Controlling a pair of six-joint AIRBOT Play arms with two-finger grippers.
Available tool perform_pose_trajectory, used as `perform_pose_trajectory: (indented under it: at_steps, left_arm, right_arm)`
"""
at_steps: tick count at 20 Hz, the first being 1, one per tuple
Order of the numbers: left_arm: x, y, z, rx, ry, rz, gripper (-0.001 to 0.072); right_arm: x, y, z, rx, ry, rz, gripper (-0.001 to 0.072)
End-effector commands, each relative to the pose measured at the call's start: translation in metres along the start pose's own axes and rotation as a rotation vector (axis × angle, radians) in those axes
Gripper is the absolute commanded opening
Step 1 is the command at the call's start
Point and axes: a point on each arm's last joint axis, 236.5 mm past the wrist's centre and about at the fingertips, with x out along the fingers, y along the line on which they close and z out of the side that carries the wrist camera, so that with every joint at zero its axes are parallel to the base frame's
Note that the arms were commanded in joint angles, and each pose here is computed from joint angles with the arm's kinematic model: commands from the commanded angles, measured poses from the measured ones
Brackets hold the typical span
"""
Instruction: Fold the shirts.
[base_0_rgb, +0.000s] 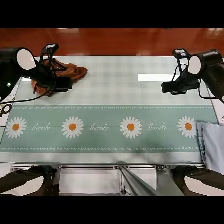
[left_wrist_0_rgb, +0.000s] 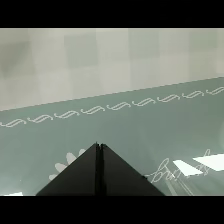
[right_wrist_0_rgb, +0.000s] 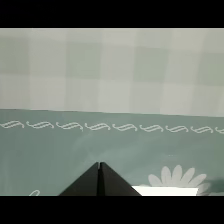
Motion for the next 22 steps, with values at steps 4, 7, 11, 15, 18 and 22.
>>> perform_pose_trajectory:
  at_steps: [4,7,11,15,18,22]
  left_arm:
    - [0.0,0.0,0.0,0.0,0.001,0.0,0.0027]
    - [0.0,0.0,0.0,0.0,0.001,0.0,0.0027]
    - [0.0,0.0,0.0,0.0,0.001,0.0,0.0027]
    - [0.0,-0.001,0.017,0.007,-0.07,-0.004,0.0027]
    - [-0.002,-0.002,0.028,0.025,-0.119,-0.009,0.0027]
    - [-0.021,0.007,0.083,0.06,-0.345,0.01,0.0028]
  right_arm:
    - [0.0,0.0,0.0,-0.001,-0.001,0.0,0.0027]
    - [0.0,0.0,0.0,-0.001,-0.001,0.0,0.0027]
    - [0.0,0.0,0.0,-0.001,-0.001,0.0,0.0027]
    - [0.0,0.001,0.006,-0.001,-0.027,0.005,0.0027]
    - [-0.004,0.004,0.042,-0.005,-0.18,0.018,0.0027]
    - [-0.009,-0.003,0.065,-0.009,-0.277,-0.015,0.0414]
